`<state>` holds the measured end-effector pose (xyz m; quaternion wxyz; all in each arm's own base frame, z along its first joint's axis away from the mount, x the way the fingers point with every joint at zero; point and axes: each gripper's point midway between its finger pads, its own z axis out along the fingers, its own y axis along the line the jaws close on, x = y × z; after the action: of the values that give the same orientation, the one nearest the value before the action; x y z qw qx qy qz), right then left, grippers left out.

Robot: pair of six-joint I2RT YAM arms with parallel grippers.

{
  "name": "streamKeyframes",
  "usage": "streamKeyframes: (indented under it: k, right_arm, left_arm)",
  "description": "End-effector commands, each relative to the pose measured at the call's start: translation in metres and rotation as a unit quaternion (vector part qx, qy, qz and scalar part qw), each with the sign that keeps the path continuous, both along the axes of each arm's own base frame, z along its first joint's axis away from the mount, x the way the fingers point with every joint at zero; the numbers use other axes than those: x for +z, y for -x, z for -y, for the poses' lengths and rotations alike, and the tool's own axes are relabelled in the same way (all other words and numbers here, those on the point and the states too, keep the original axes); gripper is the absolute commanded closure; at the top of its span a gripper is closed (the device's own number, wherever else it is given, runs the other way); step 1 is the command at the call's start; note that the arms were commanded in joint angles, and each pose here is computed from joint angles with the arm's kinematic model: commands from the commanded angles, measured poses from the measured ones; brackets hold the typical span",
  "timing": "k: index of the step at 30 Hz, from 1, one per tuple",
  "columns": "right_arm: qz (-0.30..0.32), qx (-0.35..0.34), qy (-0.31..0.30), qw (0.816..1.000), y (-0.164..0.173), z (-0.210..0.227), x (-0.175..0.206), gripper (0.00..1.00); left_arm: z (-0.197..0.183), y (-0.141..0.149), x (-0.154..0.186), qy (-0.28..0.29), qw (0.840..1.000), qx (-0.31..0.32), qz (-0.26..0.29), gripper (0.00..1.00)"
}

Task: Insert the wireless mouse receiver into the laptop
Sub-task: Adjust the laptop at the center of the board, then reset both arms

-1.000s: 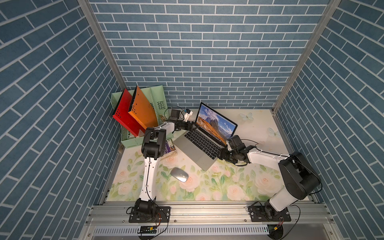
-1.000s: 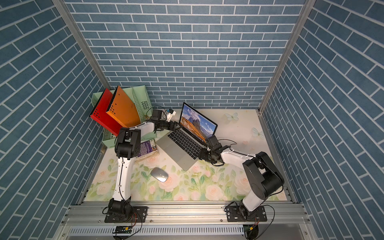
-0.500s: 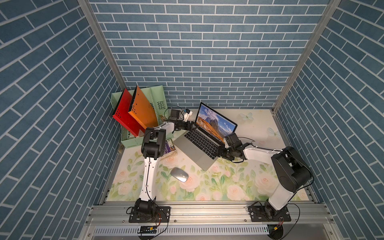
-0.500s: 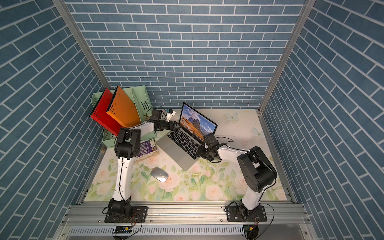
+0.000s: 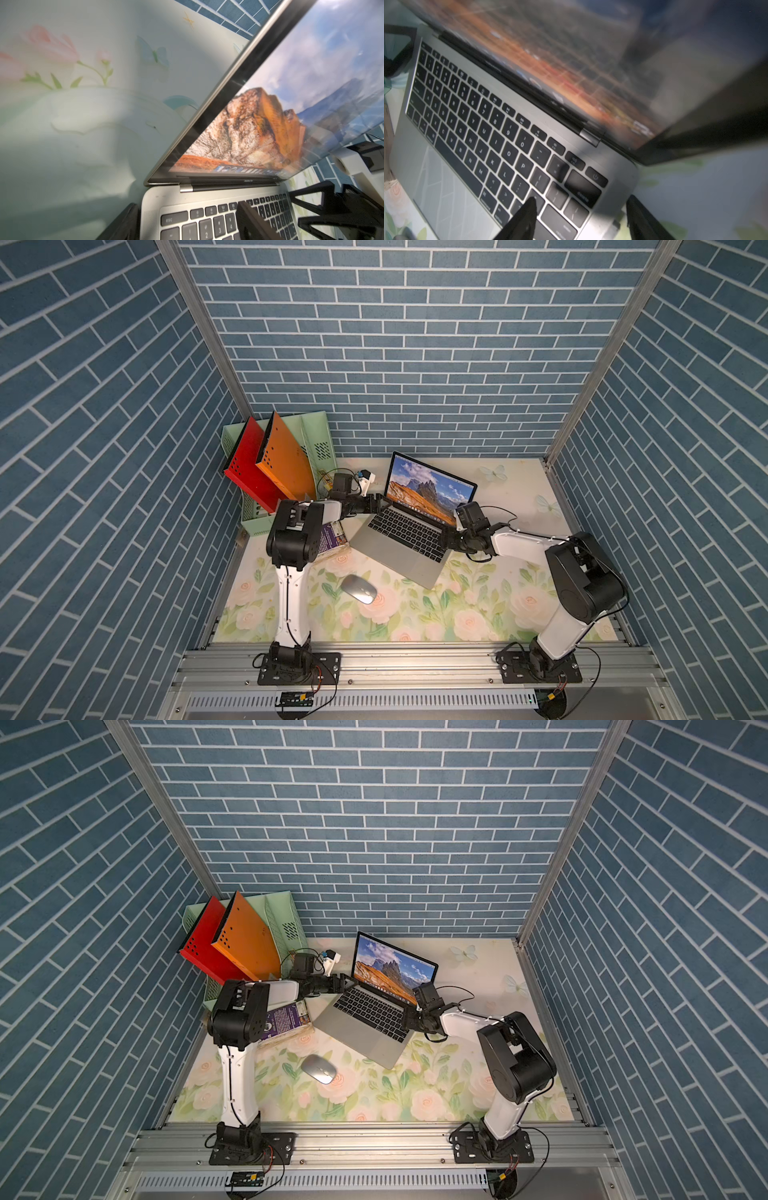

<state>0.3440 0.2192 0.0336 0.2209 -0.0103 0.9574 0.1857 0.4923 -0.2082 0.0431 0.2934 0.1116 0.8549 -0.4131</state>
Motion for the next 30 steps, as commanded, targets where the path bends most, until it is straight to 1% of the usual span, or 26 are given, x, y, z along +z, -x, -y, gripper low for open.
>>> streamKeyframes:
  k: [1, 4, 6, 8, 10, 13, 15, 17, 18, 19, 21, 22, 23, 25, 27, 28, 29, 30]
  right_arm:
    - [0.053, 0.012, 0.022, 0.998, -0.032, 0.012, 0.008, 0.32]
    - [0.078, 0.023, 0.017, 0.997, -0.049, 0.016, 0.015, 0.32]
    - [0.090, 0.034, 0.019, 0.995, -0.058, 0.018, 0.021, 0.33]
    - [0.103, 0.034, 0.034, 0.993, -0.063, 0.024, 0.028, 0.30]
    - [0.114, 0.017, 0.049, 0.992, -0.062, 0.038, 0.037, 0.27]
    - [0.130, -0.017, 0.065, 0.989, -0.052, 0.061, 0.050, 0.22]
    - [0.144, -0.051, 0.079, 0.985, -0.040, 0.083, 0.060, 0.18]
    - [0.170, -0.088, 0.086, 0.978, -0.027, 0.109, 0.073, 0.11]
    - [0.181, -0.105, 0.089, 0.974, -0.022, 0.123, 0.077, 0.07]
    - [0.193, -0.121, 0.092, 0.969, -0.016, 0.136, 0.082, 0.04]
    - [0.225, -0.146, 0.101, 0.958, -0.011, 0.162, 0.094, 0.01]
    - [0.240, -0.156, 0.112, 0.952, -0.009, 0.175, 0.098, 0.01]
    - [0.261, -0.164, 0.120, 0.944, -0.008, 0.185, 0.106, 0.01]
    - [0.293, -0.176, 0.141, 0.929, -0.006, 0.205, 0.114, 0.01]
    - [0.330, -0.183, 0.165, 0.911, -0.005, 0.218, 0.123, 0.01]
    - [0.341, -0.186, 0.178, 0.904, -0.004, 0.224, 0.123, 0.01]
    - [0.352, -0.186, 0.186, 0.898, -0.004, 0.227, 0.124, 0.01]
    - [0.363, -0.185, 0.191, 0.893, -0.006, 0.229, 0.124, 0.00]
  left_arm:
    - [0.010, 0.055, -0.045, -0.004, 0.991, 0.012, -0.133, 0.21]
    - [0.014, 0.070, -0.037, 0.008, 0.991, 0.022, -0.129, 0.21]
    - [0.015, 0.083, -0.039, 0.009, 0.990, 0.028, -0.135, 0.21]
    - [0.012, 0.086, -0.038, 0.002, 0.991, 0.037, -0.130, 0.19]
    - [0.004, 0.083, -0.031, -0.018, 0.992, 0.056, -0.113, 0.16]
    - [-0.014, 0.072, -0.011, -0.066, 0.991, 0.095, -0.070, 0.10]
    - [-0.027, 0.067, 0.017, -0.088, 0.988, 0.124, -0.025, 0.01]
    - [-0.045, 0.067, 0.045, -0.112, 0.980, 0.163, 0.025, 0.00]
    - [-0.056, 0.068, 0.061, -0.124, 0.973, 0.188, 0.054, 0.00]
    - [-0.070, 0.072, 0.077, -0.135, 0.963, 0.218, 0.084, 0.00]
    - [-0.106, 0.087, 0.097, -0.162, 0.933, 0.290, 0.135, 0.00]
    - [-0.128, 0.097, 0.110, -0.171, 0.912, 0.336, 0.162, 0.00]
    - [-0.151, 0.109, 0.123, -0.176, 0.887, 0.382, 0.190, 0.00]
    - [-0.196, 0.139, 0.137, -0.191, 0.831, 0.468, 0.231, 0.00]
    - [-0.233, 0.170, 0.149, -0.205, 0.771, 0.535, 0.278, 0.00]
    - [-0.245, 0.184, 0.145, -0.219, 0.747, 0.553, 0.297, 0.00]
    - [-0.253, 0.194, 0.145, -0.225, 0.730, 0.563, 0.316, 0.00]
    - [-0.259, 0.202, 0.137, -0.235, 0.722, 0.565, 0.323, 0.00]
